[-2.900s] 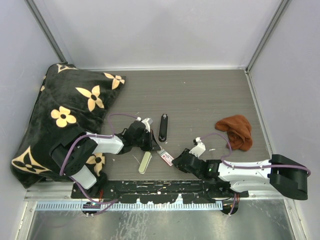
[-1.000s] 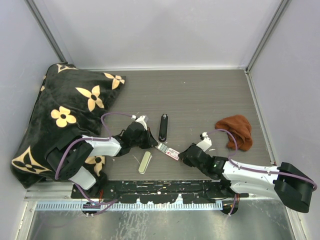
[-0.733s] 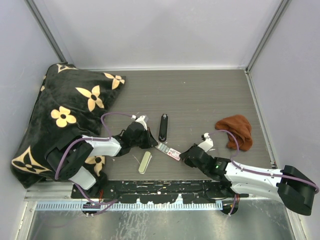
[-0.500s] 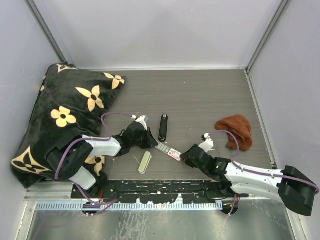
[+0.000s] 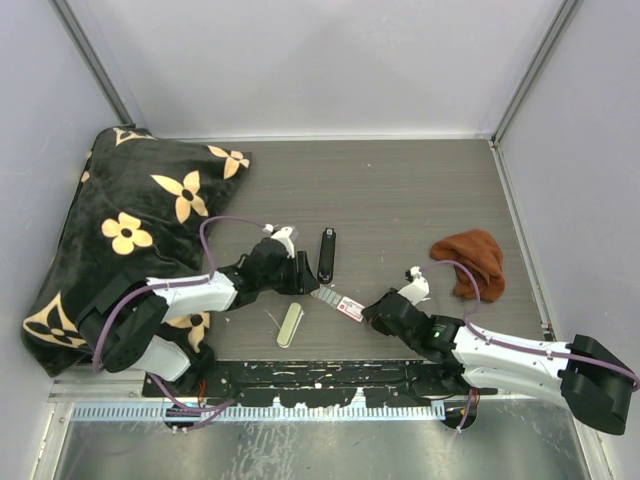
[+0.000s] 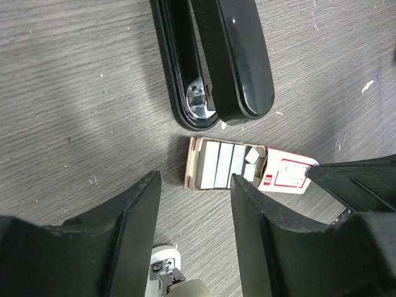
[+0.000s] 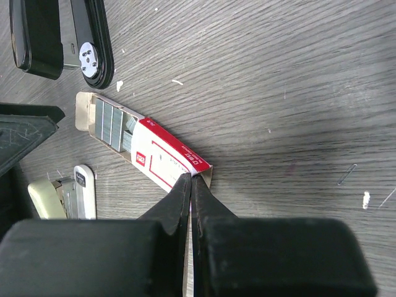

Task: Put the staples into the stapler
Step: Open the staple box at the center of the board.

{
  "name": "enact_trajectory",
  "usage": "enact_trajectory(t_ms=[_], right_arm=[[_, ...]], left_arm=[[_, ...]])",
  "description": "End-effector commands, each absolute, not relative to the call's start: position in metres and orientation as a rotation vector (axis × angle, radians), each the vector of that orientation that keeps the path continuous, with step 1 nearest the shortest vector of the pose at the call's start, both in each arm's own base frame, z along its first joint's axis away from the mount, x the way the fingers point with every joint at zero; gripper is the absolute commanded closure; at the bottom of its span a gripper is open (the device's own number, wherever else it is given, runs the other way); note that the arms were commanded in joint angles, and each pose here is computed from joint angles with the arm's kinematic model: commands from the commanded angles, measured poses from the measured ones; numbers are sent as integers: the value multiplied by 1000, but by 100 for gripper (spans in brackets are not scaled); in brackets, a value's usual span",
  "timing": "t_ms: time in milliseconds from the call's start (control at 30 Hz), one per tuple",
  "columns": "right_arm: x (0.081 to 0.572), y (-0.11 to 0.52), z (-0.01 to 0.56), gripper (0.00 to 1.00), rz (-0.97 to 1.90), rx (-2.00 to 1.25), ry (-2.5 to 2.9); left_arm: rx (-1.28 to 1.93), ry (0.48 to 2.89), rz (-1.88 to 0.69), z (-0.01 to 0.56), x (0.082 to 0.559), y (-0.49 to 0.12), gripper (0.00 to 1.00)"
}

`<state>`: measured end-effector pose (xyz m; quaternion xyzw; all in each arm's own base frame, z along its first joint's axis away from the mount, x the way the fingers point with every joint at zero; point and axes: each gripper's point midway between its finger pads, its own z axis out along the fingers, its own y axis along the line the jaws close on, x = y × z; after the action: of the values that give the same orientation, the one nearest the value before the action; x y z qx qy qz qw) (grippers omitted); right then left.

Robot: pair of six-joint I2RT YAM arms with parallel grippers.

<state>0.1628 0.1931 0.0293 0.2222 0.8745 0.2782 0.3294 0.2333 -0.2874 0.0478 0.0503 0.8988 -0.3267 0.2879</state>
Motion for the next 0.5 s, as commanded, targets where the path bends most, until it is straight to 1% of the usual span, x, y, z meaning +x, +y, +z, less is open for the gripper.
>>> enact_trajectory(t_ms=[0, 133, 300, 367, 467], right_arm=[[170, 190, 36, 99, 708, 592, 2246], [170, 190, 36, 99, 703, 589, 2250], [171, 190, 35, 100, 696, 591, 2253], [171, 190, 35, 100, 697, 590, 2254], [171, 190, 35, 99, 697, 591, 2255]], left_arm=[[218, 2365, -874, 66, 239, -292, 49], [252, 2390, -879, 61, 237, -296, 50], [246, 2428, -848, 52, 239, -296, 62], [238, 2428, -843, 50, 241, -297, 65], [224, 2434, -820, 47, 244, -295, 67]])
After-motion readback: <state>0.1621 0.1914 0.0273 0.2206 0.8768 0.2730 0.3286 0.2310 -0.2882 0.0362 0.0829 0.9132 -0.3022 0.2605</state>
